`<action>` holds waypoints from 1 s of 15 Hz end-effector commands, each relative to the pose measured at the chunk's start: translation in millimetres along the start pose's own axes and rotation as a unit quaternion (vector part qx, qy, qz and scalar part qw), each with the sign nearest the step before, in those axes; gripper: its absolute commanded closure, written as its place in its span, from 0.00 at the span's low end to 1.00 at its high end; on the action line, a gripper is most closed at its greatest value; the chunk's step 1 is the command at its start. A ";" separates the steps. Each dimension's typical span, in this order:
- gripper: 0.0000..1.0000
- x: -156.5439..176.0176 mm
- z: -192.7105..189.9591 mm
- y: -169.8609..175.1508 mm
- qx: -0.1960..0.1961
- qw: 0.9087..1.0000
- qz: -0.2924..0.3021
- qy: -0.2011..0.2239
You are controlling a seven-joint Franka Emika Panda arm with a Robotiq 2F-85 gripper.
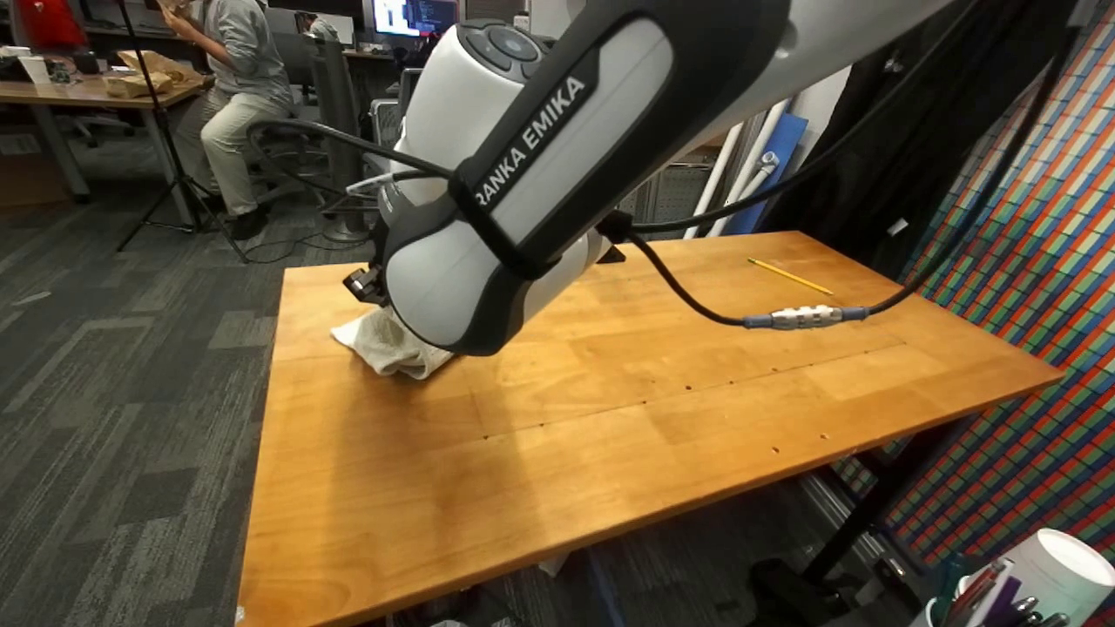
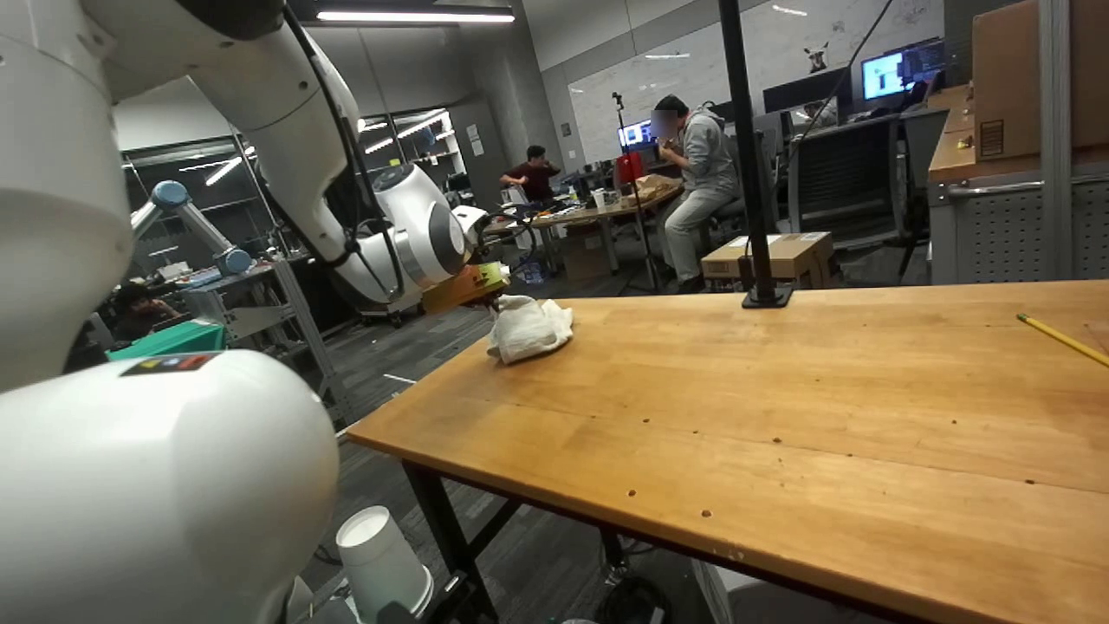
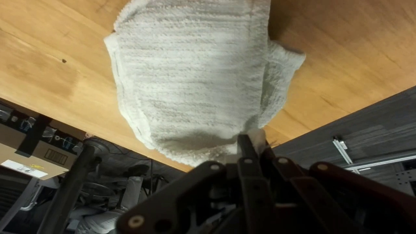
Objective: Fold the cloth on the table
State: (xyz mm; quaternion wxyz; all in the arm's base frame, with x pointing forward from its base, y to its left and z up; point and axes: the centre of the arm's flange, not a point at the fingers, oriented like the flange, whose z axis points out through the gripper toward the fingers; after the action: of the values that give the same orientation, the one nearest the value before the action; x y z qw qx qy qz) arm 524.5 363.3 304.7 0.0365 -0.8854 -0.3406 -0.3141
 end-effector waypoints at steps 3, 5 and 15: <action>0.93 40.2 33.1 -14.3 -0.001 1.000 -0.007 0.008; 0.94 46.9 39.2 -21.4 0.002 1.000 -0.011 0.008; 0.63 37.1 59.7 -6.7 -0.004 1.000 -0.007 -0.029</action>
State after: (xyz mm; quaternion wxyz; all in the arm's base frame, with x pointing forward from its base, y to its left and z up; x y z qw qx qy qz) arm 557.8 413.5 278.0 0.0289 -0.8864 -0.3562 -0.2941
